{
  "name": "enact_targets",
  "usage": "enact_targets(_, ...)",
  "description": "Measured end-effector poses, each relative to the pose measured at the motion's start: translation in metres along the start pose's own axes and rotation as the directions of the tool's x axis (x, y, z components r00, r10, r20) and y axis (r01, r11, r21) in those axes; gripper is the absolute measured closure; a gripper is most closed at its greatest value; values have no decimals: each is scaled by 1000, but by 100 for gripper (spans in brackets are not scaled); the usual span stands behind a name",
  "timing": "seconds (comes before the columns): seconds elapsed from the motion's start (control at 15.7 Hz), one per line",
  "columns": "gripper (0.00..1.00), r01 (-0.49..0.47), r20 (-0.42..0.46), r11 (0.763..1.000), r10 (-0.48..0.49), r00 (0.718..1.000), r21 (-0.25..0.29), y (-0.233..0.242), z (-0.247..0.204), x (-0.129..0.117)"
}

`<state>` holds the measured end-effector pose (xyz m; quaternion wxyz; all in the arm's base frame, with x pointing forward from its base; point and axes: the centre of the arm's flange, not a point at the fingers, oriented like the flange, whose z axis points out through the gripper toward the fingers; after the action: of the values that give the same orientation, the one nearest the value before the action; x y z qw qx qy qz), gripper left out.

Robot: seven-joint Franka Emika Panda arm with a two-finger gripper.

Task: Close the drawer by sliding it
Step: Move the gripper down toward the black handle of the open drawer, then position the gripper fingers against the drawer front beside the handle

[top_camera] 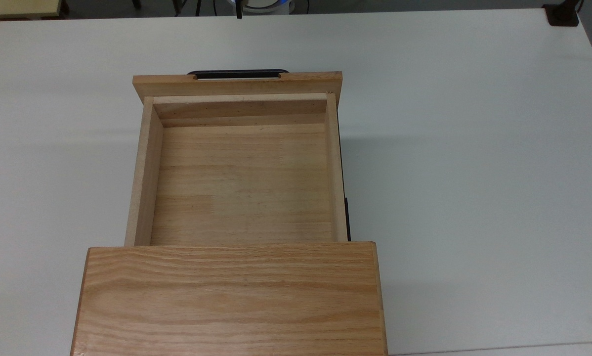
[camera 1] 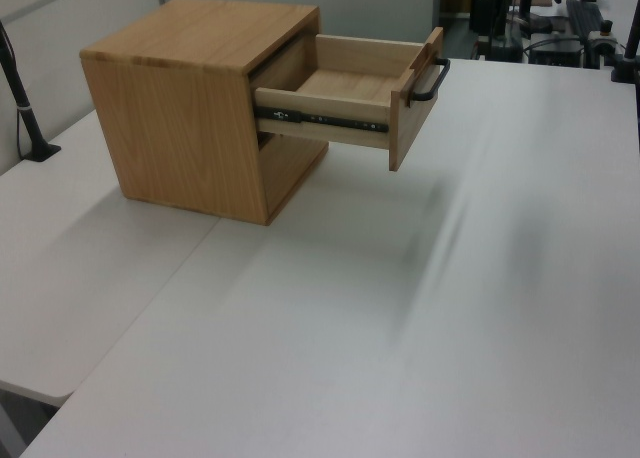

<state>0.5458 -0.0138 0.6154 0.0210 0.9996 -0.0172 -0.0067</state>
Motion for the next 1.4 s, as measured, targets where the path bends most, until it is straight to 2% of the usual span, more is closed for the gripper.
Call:
enact_targets(0.64, 3, -20, 5, 1000, 20, 1000, -1, 11, 2, 0)
enact_targets(1.08, 78, -12, 25, 1000, 12, 1000, -5, 6, 13, 6)
enact_targets(1.14, 83, -8, 31, 1000, 9, 999, -6, 4, 16, 8)
enact_targets(1.21, 83, -5, 38, 1000, 5, 999, -4, 0, 20, 10)
enact_targets(1.27, 89, -1, 46, 1000, 1, 999, 3, -3, 24, 12)
enact_targets(1.4, 91, 2, 61, 999, -4, 998, 34, -11, 32, 15)
